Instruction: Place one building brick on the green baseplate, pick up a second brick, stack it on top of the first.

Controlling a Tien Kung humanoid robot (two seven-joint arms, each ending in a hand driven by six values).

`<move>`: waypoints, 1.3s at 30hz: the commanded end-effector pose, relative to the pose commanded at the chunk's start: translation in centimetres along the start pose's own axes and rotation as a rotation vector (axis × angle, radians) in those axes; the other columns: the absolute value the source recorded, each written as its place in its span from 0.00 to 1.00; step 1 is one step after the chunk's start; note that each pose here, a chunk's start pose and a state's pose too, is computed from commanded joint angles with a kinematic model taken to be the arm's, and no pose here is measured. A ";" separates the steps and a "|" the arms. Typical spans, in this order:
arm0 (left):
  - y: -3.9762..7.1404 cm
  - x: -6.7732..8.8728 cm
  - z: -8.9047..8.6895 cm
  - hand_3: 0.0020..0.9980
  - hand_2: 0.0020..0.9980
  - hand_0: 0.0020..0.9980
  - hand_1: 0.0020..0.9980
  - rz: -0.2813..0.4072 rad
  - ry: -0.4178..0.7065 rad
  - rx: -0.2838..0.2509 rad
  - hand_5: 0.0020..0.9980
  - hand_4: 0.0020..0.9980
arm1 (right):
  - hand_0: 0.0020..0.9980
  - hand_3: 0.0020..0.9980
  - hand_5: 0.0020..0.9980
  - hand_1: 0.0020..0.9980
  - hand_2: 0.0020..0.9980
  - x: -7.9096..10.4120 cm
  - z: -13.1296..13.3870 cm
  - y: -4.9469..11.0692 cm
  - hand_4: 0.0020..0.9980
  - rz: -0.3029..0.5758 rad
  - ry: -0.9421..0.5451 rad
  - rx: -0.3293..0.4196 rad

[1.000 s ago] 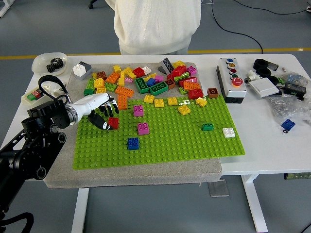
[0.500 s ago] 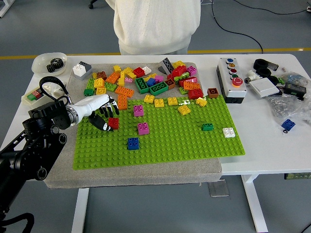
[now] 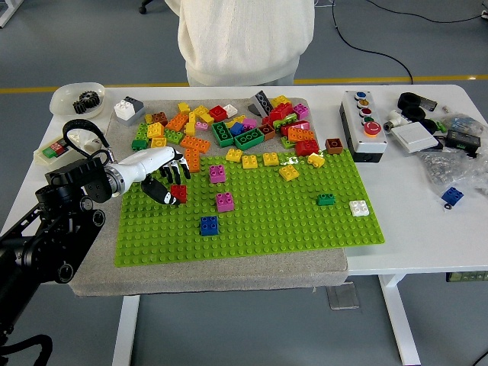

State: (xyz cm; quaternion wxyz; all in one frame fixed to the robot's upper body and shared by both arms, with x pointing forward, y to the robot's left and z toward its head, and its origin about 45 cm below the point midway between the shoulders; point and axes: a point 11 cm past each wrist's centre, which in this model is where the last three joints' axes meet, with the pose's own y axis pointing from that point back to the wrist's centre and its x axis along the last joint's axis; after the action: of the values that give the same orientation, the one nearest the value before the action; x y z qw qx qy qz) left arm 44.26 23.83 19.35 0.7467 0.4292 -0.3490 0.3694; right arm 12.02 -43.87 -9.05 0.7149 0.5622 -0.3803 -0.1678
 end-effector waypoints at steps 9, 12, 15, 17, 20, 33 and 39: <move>0.0 -0.2 0.3 0.50 0.43 0.52 0.42 0.025 -0.037 -0.040 0.00 0.95 | 0.74 0.61 0.40 0.65 0.72 0.0 0.1 0.0 0.83 0.000 0.003 -0.001; 0.0 -0.2 0.4 0.50 0.43 0.52 0.42 0.031 -0.057 -0.057 0.00 0.95 | 0.74 0.61 0.40 0.65 0.72 0.0 0.0 0.0 0.83 0.000 0.002 0.000; 0.0 -0.2 0.4 0.49 0.43 0.51 0.41 0.036 -0.072 -0.069 0.00 0.95 | 0.74 0.61 0.40 0.64 0.72 0.0 0.0 0.0 0.83 -0.001 0.003 0.000; 0.0 -0.1 0.5 0.49 0.43 0.51 0.41 0.045 -0.078 -0.076 0.00 0.95 | 0.74 0.61 0.40 0.64 0.72 -0.1 0.0 0.0 0.83 -0.002 0.004 0.000; 0.0 -0.1 0.4 0.47 0.42 0.49 0.39 0.043 -0.080 -0.077 0.00 0.93 | 0.74 0.61 0.40 0.64 0.72 -0.1 0.0 0.0 0.83 -0.004 0.004 0.000; -0.1 -0.6 0.2 0.52 0.45 0.53 0.43 0.005 -0.079 -0.069 0.00 0.94 | 0.74 0.61 0.40 0.64 0.72 0.0 0.0 0.0 0.83 -0.002 0.003 0.001; 0.0 -0.6 0.2 0.53 0.47 0.54 0.44 -0.010 -0.073 -0.070 0.00 0.95 | 0.74 0.60 0.40 0.64 0.72 -0.1 0.0 0.0 0.83 -0.003 0.002 0.000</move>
State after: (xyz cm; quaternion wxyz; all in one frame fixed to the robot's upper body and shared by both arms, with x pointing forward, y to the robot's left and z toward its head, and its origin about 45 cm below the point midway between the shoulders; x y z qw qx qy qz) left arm 43.93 23.54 18.93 0.7498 0.4180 -0.3866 0.3371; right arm 11.97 -43.85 -9.07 0.7152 0.5627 -0.3788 -0.1682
